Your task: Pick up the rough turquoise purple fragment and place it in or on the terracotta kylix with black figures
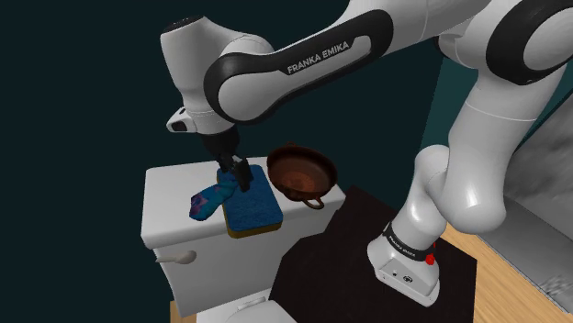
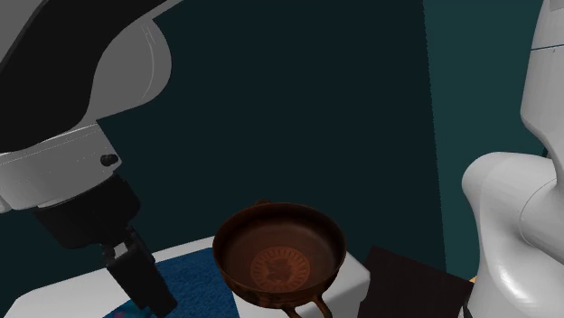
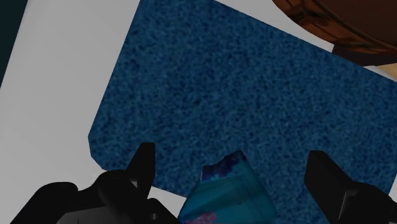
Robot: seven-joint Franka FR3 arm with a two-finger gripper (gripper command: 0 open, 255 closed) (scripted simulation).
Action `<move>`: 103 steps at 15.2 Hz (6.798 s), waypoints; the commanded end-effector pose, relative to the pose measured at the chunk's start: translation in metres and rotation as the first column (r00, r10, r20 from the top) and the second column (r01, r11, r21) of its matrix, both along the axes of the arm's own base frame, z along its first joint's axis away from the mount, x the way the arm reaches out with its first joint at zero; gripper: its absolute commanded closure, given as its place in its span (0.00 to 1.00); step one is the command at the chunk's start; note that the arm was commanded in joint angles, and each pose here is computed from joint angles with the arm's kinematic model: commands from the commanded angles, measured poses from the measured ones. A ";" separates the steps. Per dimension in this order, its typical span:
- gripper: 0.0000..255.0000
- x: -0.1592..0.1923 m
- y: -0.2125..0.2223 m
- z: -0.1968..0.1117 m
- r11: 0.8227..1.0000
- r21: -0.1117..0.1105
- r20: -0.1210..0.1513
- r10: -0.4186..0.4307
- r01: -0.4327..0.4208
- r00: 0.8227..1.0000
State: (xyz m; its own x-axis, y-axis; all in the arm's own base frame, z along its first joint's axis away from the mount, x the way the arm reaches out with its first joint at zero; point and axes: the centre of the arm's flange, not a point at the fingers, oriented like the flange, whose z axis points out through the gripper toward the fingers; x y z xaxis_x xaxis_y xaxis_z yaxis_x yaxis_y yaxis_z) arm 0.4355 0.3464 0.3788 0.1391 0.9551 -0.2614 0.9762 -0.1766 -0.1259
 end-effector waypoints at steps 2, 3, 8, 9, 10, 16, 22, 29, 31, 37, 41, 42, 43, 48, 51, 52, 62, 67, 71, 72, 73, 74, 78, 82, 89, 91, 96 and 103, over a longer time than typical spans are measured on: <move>1.00 0.000 0.000 0.000 1.000 0.000 0.000 0.000 0.000 1.000; 1.00 0.000 0.000 0.000 1.000 0.000 0.000 0.000 0.000 1.000; 1.00 0.000 0.000 0.000 1.000 0.000 0.000 0.000 0.000 1.000; 1.00 0.000 0.000 0.000 1.000 0.000 0.000 0.000 0.000 1.000; 1.00 0.000 0.000 0.000 1.000 0.000 0.000 0.000 0.000 1.000; 1.00 0.000 0.000 0.032 1.000 0.000 0.000 0.000 0.000 1.000; 1.00 0.000 0.001 0.053 1.000 0.000 0.000 0.000 0.000 1.000; 0.00 0.007 0.063 0.014 0.997 -0.067 0.039 -0.037 0.039 0.999; 0.00 0.006 0.060 0.004 0.997 -0.067 0.039 -0.037 0.039 0.999; 0.00 0.002 0.052 -0.019 0.997 -0.067 0.039 -0.037 0.039 0.999; 0.00 0.003 0.052 -0.019 0.997 -0.067 0.039 -0.037 0.039 0.999; 0.00 0.003 0.052 -0.019 0.997 -0.067 0.039 -0.037 0.039 0.999; 0.00 0.002 0.052 -0.019 0.997 -0.067 0.039 -0.037 0.039 0.999; 1.00 0.002 0.052 -0.019 0.997 -0.067 0.039 -0.037 0.039 0.999; 1.00 0.003 0.053 -0.019 0.997 -0.067 0.039 -0.037 0.039 0.999; 1.00 0.003 0.053 -0.019 0.997 -0.067 0.039 -0.037 0.039 0.999; 1.00 0.003 0.052 0.028 0.997 -0.067 0.039 -0.037 0.039 0.999; 1.00 0.003 0.052 0.055 0.997 -0.067 0.039 -0.037 0.039 0.999; 1.00 0.003 0.052 0.076 0.997 -0.067 0.039 -0.037 0.039 0.999; 1.00 0.003 0.052 0.081 0.997 -0.067 0.039 -0.037 0.039 0.999; 1.00 0.003 0.052 0.086 0.997 -0.067 0.039 -0.037 0.039 0.999; 1.00 0.003 0.052 0.092 0.997 -0.067 0.039 -0.037 0.039 0.999; 1.00 0.003 0.052 0.113 0.997 -0.067 0.039 -0.037 0.039 0.999; 1.00 0.003 0.052 0.134 0.997 -0.067 0.039 -0.037 0.039 0.999; 1.00 -0.016 0.018 0.155 0.997 -0.067 0.039 -0.037 0.039 0.999; 1.00 -0.029 -0.005 0.157 0.997 -0.067 0.039 -0.037 0.039 0.999; 1.00 -0.061 -0.063 0.162 0.997 -0.067 0.039 -0.037 0.039 0.999; 1.00 -0.105 -0.144 0.169 0.997 -0.067 0.039 -0.037 0.039 0.999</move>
